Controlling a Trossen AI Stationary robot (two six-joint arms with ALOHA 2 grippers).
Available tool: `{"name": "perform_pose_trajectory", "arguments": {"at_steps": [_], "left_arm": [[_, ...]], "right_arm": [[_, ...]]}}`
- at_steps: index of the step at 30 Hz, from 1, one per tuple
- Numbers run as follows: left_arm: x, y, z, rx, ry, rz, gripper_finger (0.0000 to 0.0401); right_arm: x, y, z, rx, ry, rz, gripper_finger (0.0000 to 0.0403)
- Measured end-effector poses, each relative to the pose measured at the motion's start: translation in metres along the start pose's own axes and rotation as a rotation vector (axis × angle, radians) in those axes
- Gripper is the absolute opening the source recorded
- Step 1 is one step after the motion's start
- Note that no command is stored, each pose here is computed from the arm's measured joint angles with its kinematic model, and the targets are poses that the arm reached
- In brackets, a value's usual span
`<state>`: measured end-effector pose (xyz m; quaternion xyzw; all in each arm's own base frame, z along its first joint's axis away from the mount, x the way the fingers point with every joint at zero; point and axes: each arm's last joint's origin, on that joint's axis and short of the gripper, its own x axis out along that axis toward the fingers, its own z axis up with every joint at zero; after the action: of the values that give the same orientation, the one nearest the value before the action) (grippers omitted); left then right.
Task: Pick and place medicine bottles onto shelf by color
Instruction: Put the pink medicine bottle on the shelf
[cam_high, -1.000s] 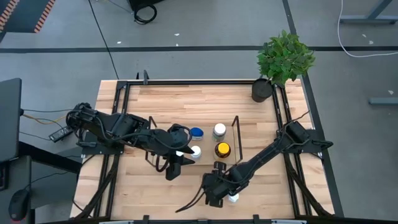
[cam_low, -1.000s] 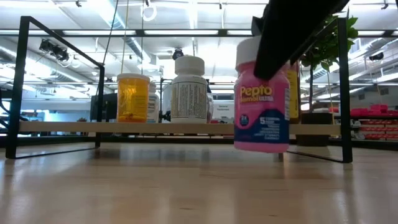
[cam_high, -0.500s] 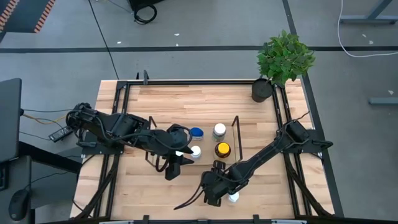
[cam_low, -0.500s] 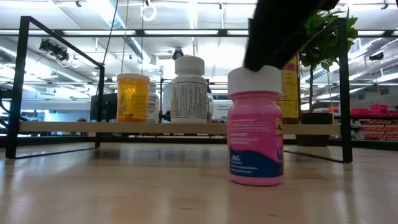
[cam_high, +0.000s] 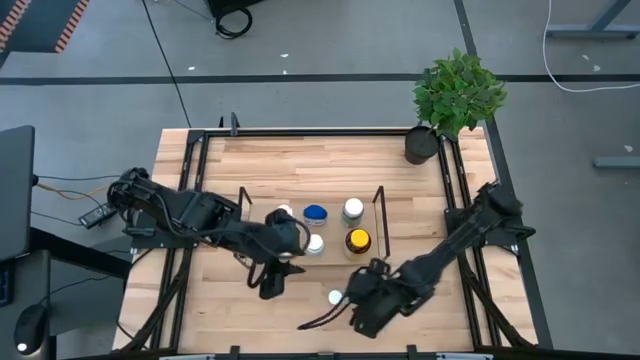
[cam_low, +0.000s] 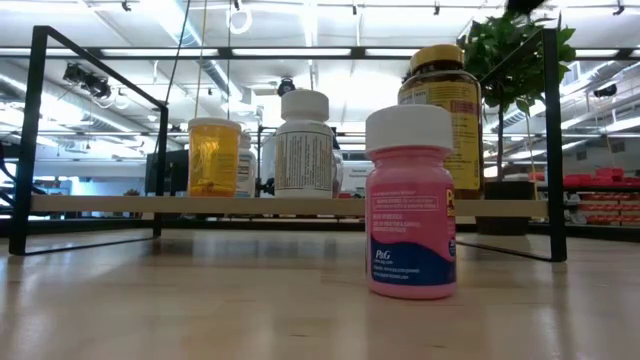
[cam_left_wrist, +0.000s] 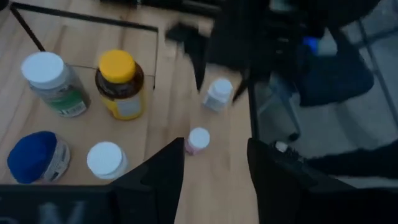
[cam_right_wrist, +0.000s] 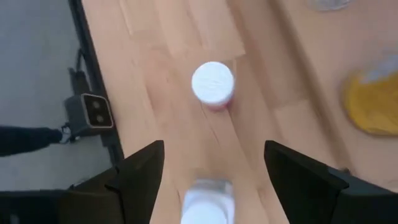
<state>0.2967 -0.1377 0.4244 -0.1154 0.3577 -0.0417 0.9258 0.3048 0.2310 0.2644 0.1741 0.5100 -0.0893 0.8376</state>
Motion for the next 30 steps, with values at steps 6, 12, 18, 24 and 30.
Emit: {"name": "perform_pose_trajectory", "arguments": {"at_steps": [6,12,18,24,30], "left_arm": [[0.028,-0.010,-0.014,0.065,0.054,0.002,0.0201],[0.078,-0.017,-0.020,0.151,0.008,-0.017,0.0239],[0.139,-0.012,-0.032,0.171,0.071,0.028,0.0306],[0.187,-0.007,-0.050,0.169,0.171,0.009,0.0365],[0.213,-0.009,-0.063,0.199,0.211,-0.021,0.0382]], "right_arm": [[-0.064,0.000,-0.027,0.002,-0.143,0.006,0.0277],[-0.110,-0.021,-0.043,0.057,-0.260,-0.058,0.0272],[-0.127,-0.038,-0.047,0.104,-0.245,-0.107,0.0272],[-0.126,-0.038,-0.048,0.085,-0.241,-0.118,0.0272],[-0.125,-0.038,-0.048,0.078,-0.240,-0.123,0.0272]]}}
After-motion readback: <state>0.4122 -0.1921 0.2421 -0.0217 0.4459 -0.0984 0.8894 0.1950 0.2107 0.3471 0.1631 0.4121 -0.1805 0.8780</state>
